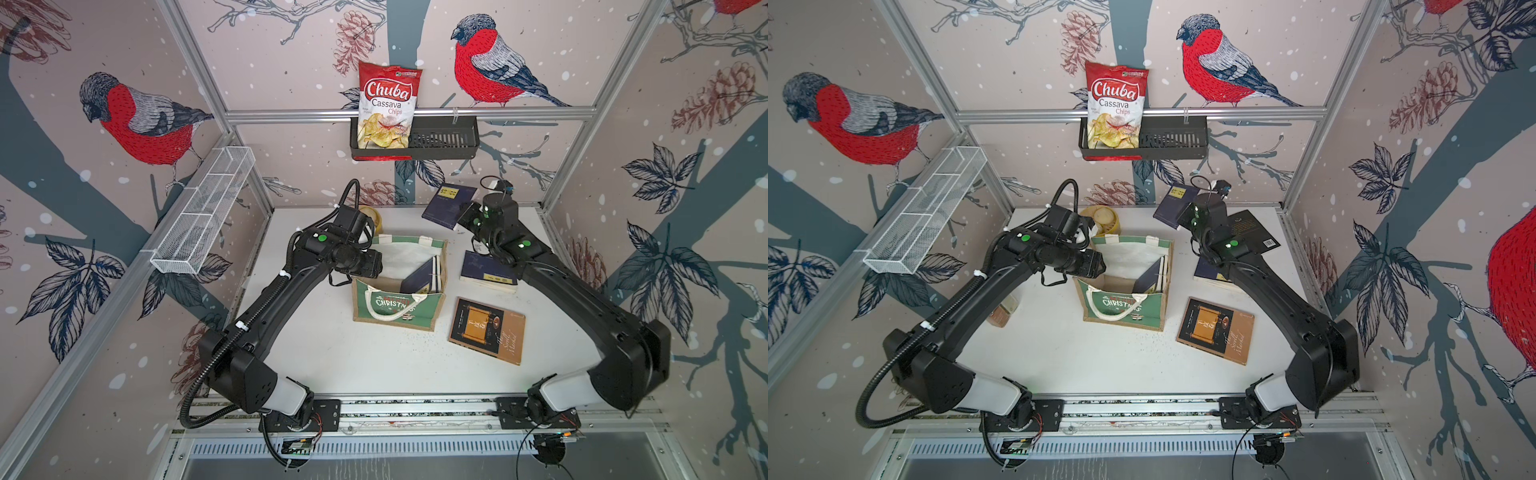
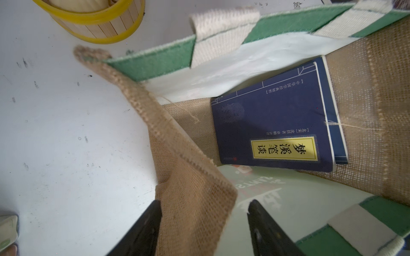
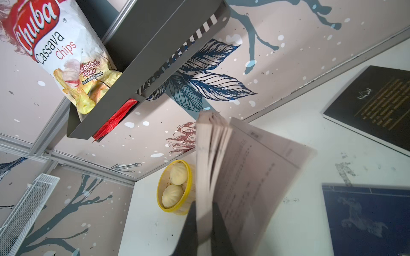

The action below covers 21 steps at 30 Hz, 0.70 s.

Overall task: Take out the books from the canvas bag
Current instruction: Place the book at the center of the board.

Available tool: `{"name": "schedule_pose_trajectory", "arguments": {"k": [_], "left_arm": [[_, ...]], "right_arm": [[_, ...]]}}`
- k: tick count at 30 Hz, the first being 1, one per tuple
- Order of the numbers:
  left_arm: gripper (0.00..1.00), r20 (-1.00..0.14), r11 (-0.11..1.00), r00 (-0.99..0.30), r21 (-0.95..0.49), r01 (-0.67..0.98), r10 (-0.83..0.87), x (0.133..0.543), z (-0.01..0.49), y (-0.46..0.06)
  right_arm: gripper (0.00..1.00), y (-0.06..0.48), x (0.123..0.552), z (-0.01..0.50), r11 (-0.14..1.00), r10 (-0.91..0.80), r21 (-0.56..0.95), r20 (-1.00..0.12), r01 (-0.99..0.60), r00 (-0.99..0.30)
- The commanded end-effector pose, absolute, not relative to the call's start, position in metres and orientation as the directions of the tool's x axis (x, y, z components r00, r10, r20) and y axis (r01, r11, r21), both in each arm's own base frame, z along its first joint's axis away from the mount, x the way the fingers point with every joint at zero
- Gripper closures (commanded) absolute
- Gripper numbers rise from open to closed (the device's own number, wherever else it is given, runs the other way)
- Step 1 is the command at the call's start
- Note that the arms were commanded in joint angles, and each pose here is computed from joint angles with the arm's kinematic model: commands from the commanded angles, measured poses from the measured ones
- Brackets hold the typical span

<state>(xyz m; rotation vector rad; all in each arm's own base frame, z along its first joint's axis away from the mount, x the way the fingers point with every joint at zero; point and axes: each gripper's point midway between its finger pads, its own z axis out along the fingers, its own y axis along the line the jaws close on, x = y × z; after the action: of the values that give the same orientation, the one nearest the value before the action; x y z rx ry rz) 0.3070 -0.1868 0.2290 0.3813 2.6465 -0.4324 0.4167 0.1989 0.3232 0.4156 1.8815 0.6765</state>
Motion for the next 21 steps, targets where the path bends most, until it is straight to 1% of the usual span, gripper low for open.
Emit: {"name": "schedule_pose_trajectory", "arguments": {"k": [1,5,9,15,18,21], "left_arm": [[0.36,-0.447,0.905,-0.87,-0.25,0.345,0.208,0.304,0.226,-0.189],[0.36,-0.437,0.894,-0.874,-0.273,0.355,0.213,0.305,0.223,-0.194],[0.36,-0.436,0.889,-0.871,-0.271,0.368,0.228,0.305,0.223,-0.196],[0.36,-0.409,0.89,-0.879,-0.265,0.371,0.245,0.3,0.214,-0.194],[0.36,-0.392,0.889,-0.887,-0.275,0.365,0.242,0.297,0.208,-0.195],[0.36,-0.399,0.894,-0.887,-0.27,0.356,0.232,0.297,0.211,-0.193]], "right_arm": [[1.0,0.181,0.408,0.325,0.701,0.685,0.713,-0.671,0.005,-0.285],[1.0,0.164,0.399,0.295,0.669,0.724,0.743,-0.639,0.037,-0.258],[1.0,0.148,0.409,0.269,0.629,0.765,0.775,-0.604,0.061,-0.222],[1.0,0.135,0.444,0.242,0.585,0.805,0.808,-0.565,0.075,-0.181],[1.0,0.139,0.465,0.22,0.564,0.819,0.82,-0.541,0.093,-0.192],[1.0,0.146,0.488,0.192,0.558,0.823,0.82,-0.528,0.128,-0.211]]}}
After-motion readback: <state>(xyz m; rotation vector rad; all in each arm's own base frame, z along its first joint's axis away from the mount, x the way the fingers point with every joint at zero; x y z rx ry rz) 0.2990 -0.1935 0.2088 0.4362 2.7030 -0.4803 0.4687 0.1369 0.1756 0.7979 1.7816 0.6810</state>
